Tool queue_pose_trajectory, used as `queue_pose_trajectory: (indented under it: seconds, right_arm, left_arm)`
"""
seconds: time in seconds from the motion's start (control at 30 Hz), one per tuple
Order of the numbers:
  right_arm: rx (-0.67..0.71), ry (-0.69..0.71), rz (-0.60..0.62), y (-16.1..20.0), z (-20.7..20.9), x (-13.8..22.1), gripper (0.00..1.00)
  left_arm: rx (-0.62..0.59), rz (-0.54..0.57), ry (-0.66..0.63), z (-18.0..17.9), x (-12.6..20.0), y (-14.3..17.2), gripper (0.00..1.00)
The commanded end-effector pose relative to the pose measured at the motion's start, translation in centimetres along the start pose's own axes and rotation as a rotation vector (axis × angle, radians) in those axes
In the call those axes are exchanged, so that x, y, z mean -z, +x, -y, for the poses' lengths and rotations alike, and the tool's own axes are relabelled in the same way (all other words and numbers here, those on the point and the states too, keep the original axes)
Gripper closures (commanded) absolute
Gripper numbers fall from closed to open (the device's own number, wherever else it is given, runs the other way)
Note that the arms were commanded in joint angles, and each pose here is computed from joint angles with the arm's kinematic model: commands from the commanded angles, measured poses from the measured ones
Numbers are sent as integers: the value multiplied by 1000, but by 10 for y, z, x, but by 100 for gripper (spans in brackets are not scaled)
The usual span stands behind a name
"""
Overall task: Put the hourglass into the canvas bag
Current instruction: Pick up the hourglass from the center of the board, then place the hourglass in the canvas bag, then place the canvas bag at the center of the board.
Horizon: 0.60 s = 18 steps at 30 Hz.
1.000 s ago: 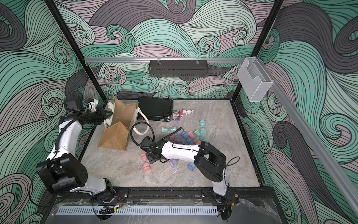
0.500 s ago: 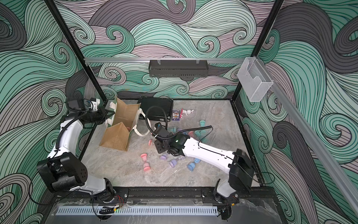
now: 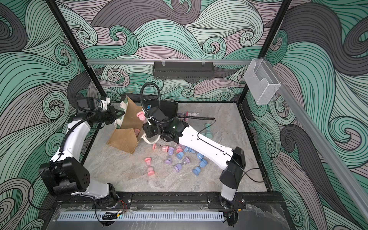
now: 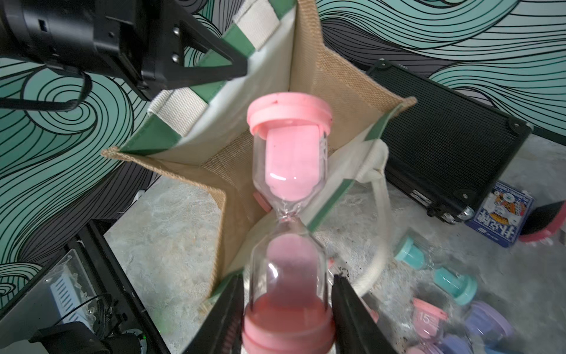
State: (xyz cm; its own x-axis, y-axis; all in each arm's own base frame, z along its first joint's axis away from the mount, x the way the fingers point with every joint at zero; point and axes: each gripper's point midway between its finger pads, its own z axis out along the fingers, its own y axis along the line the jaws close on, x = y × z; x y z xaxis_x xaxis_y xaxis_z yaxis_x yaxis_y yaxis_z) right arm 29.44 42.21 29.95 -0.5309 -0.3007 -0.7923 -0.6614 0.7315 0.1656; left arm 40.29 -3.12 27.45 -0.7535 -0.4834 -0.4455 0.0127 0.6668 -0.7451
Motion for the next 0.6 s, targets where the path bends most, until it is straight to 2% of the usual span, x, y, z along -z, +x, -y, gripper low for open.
queue_pose_trajectory:
  seconds: [0.0,0.1,0.23,0.33,0.47,0.57]
  right_arm:
    - [14,-28,-19,-8,-1,-11,77]
    - [2,1,-63,-7,8,-29,76]
    - [-16,40,-90,-6,21,-51,75]
    - [-33,65,-97,-7,29,-63,75]
    - [-34,92,-120,0,42,-78,73]
    - [-26,139,-159,10,51,-92,72]
  left_arm:
    - [-61,76,131,55,11,-19,100]
    - [-52,76,180,72,7,-20,100]
    - [-32,82,185,69,-1,-25,100]
    - [-17,28,247,74,-10,-23,100]
    - [-57,0,202,59,-17,-18,100]
    - [-28,-22,184,44,-25,-18,100]
